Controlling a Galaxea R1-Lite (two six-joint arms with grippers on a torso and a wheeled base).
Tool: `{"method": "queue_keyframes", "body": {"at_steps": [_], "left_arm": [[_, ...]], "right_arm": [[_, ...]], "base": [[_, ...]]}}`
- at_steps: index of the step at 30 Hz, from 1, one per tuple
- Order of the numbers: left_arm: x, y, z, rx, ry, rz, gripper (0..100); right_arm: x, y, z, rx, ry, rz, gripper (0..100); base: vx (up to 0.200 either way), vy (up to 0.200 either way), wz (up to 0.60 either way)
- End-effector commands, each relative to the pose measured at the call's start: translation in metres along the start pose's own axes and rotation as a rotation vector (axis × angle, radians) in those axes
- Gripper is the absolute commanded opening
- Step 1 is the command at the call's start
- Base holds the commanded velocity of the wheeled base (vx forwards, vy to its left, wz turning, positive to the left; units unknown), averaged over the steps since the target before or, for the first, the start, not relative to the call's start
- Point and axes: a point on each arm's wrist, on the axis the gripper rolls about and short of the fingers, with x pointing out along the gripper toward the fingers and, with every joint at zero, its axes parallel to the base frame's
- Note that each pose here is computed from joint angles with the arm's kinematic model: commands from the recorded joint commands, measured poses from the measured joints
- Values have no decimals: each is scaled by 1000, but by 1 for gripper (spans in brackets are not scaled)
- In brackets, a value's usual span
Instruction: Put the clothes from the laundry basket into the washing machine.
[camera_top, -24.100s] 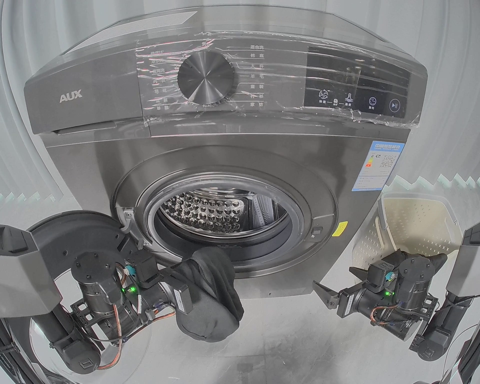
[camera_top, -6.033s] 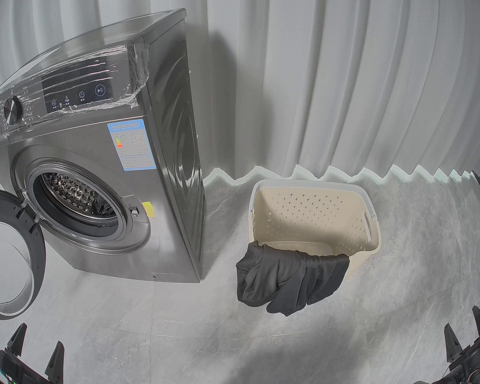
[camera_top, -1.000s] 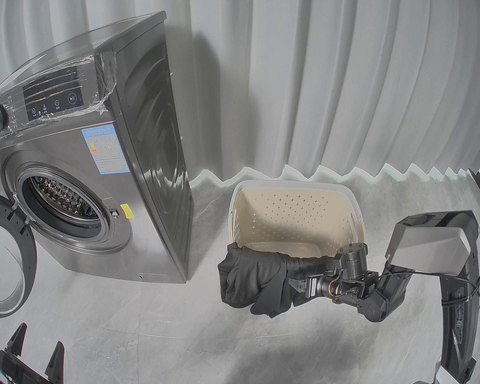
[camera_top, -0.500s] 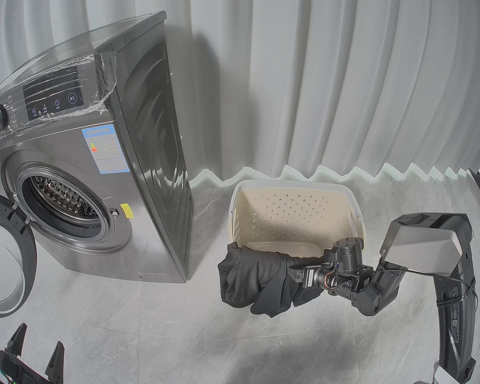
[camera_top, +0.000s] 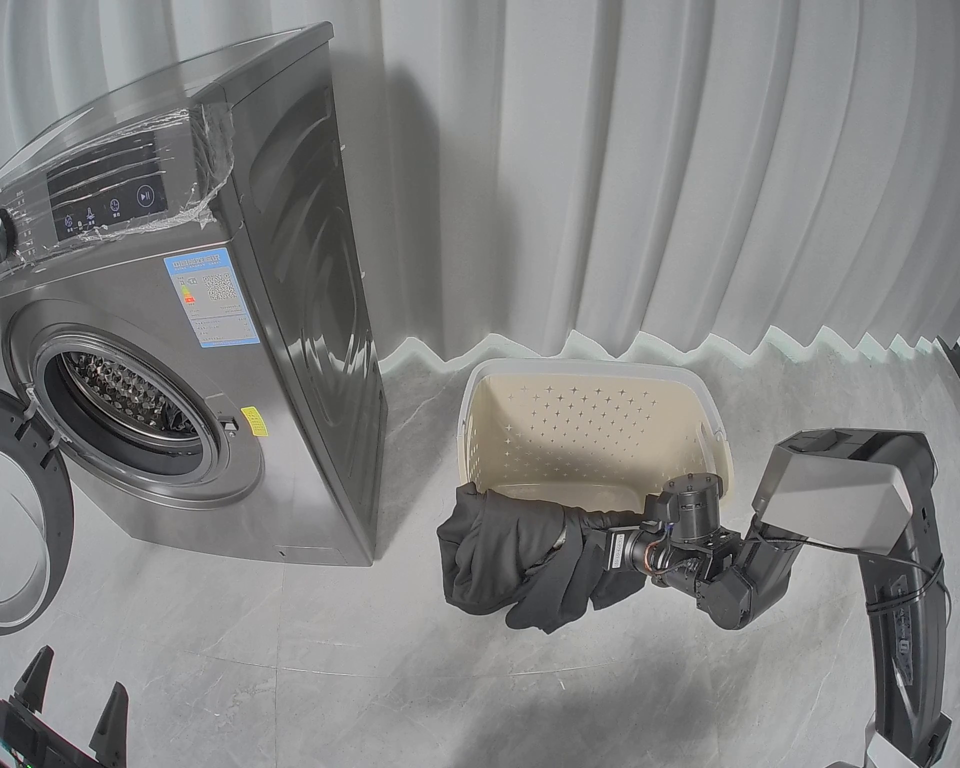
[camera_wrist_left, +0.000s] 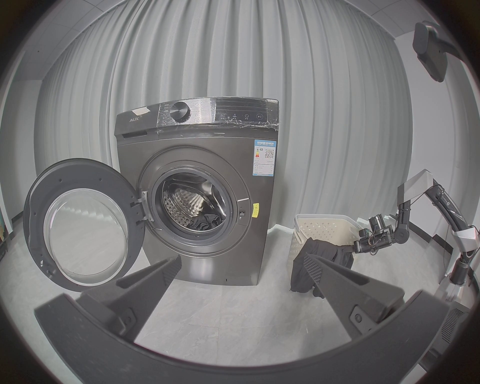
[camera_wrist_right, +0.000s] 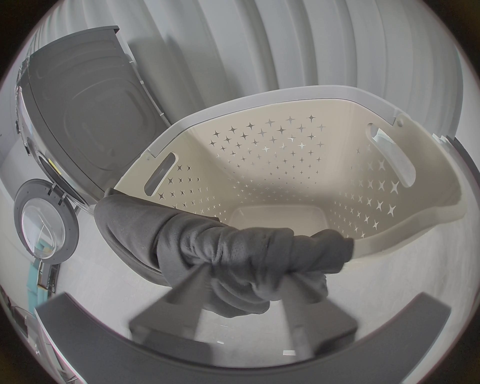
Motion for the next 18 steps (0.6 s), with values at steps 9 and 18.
{"method": "queue_keyframes", "body": {"at_steps": [9, 18], "left_arm": [[0, 0, -5, 0, 1, 1, 100], [0, 0, -5, 0, 1, 1, 100]], "right_arm": [[-8, 4, -1, -3, 7, 6, 0], [-58, 14, 32, -11, -92, 49, 0]], "base": [[0, 0, 0], [0, 0, 0]]}}
